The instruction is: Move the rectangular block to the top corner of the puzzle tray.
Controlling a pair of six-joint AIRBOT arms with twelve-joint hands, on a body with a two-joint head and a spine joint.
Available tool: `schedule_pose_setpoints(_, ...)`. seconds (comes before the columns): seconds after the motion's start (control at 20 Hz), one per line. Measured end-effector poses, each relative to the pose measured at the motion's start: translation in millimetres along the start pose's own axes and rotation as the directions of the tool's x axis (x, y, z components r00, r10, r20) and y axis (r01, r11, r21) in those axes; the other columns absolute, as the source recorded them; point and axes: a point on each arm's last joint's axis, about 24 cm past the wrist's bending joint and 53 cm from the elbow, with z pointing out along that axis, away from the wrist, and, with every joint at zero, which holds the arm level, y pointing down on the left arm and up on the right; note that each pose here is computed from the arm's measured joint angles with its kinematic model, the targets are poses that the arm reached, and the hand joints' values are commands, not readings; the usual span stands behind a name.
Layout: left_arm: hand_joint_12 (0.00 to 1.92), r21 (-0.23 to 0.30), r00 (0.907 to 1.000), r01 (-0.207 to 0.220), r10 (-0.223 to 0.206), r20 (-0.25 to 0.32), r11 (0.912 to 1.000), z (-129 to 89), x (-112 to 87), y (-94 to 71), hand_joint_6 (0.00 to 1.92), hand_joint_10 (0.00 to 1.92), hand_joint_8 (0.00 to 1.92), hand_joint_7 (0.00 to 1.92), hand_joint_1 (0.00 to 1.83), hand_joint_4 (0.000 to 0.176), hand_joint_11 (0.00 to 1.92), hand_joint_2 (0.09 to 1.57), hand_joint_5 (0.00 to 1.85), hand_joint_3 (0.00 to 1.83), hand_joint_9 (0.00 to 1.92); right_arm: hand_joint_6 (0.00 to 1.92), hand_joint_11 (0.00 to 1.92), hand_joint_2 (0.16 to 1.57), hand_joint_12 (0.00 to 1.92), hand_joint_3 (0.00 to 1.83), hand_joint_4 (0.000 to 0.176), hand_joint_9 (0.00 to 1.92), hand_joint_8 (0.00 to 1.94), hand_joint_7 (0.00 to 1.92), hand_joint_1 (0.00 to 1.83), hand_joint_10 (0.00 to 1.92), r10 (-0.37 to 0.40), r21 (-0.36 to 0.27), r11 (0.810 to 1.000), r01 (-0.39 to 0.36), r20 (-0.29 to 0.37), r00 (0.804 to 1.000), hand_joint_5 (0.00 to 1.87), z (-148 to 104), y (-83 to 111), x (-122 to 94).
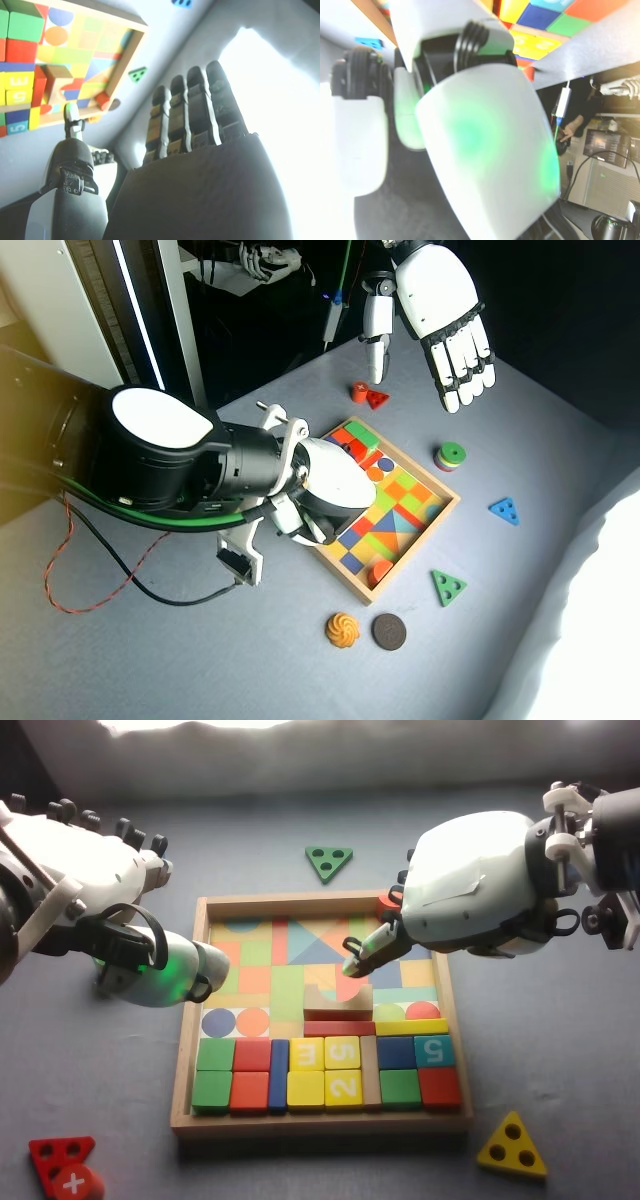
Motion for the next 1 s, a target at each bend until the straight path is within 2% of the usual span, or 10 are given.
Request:
schedule_pose_setpoints(0.15, 0.08, 0.000, 1.0000, 0.000, 0.000, 0.000, 1.0000, 0, 0.0, 0.0, 0.01, 0.01, 0.01, 0.14, 0.00, 0.000, 0.08, 1.22, 0.14, 0.00, 0.14, 0.01, 1.92, 0.90, 1.92, 0.57, 0.000, 1.76, 1.94, 1.57, 1.80, 1.92, -0.003, -0.001, 1.000, 0.003, -0.001, 1.000, 0.41, 1, 0.4, 0)
schedule_pose_setpoints(0.25, 0.08, 0.000, 1.0000, 0.000, 0.000, 0.000, 1.0000, 0, 0.0, -0.1, 0.01, 0.01, 0.01, 0.16, 0.00, 0.000, 0.09, 1.22, 0.16, 0.00, 0.14, 0.02, 1.91, 0.92, 1.92, 0.56, 0.000, 1.73, 1.94, 1.43, 1.79, 1.92, -0.005, -0.006, 1.000, 0.005, -0.004, 1.000, 0.44, 2, 2.1, 1)
schedule_pose_setpoints(0.45, 0.09, 0.000, 1.0000, 0.000, 0.000, 0.000, 1.0000, 0, 0.0, 0.1, 0.01, 0.01, 0.01, 0.15, 0.00, 0.000, 0.08, 1.22, 0.15, 0.00, 0.14, 0.00, 1.92, 0.94, 1.92, 0.55, 0.000, 1.75, 1.94, 1.52, 1.78, 1.92, 0.004, -0.009, 1.000, -0.004, -0.005, 1.000, 0.33, 3, 3.1, 1)
schedule_pose_setpoints(0.55, 0.09, 0.000, 1.0000, 0.000, 0.000, 0.000, 1.0000, 0, 0.0, 0.0, 0.00, 0.01, 0.00, 0.15, 0.00, 0.000, 0.08, 1.21, 0.13, 0.00, 0.14, 0.02, 1.89, 0.93, 1.92, 0.59, 0.000, 1.71, 1.94, 1.48, 1.77, 1.92, 0.014, -0.005, 1.000, -0.014, -0.022, 1.000, 0.40, 3, 2.3, 5)
schedule_pose_setpoints(0.65, 0.09, -0.001, 1.0000, 0.000, 0.000, 0.000, 1.0000, 0, 0.0, 0.2, 0.01, 0.00, 0.01, 0.15, 0.00, 0.000, 0.08, 1.22, 0.16, 0.00, 0.14, 0.01, 1.89, 0.96, 1.92, 0.54, 0.000, 1.71, 1.94, 1.49, 1.76, 1.92, 0.010, -0.009, 1.000, -0.011, -0.036, 0.999, 0.35, 4, 3.6, 9)
schedule_pose_setpoints(0.75, 0.08, 0.000, 1.0000, 0.000, 0.000, 0.000, 1.0000, 0, 0.0, 0.0, 0.00, 0.00, 0.00, 0.15, 0.00, 0.000, 0.06, 1.23, 0.14, 0.00, 0.13, 0.03, 1.90, 0.97, 1.92, 0.53, 0.000, 1.72, 1.94, 1.44, 1.77, 1.92, 0.011, -0.015, 1.000, -0.012, -0.039, 0.999, 0.40, 4, 5.0, 10)
schedule_pose_setpoints(1.0, 0.09, 0.000, 1.0000, 0.000, 0.000, 0.000, 1.0000, 0, -0.1, 0.0, 0.00, 0.00, 0.00, 0.15, 0.00, 0.000, 0.07, 1.21, 0.15, 0.00, 0.13, 0.00, 1.92, 0.92, 1.92, 0.56, 0.000, 1.77, 1.94, 1.57, 1.79, 1.92, -0.002, -0.026, 1.000, 0.001, -0.048, 0.999, 0.36, 6, 8.4, 12)
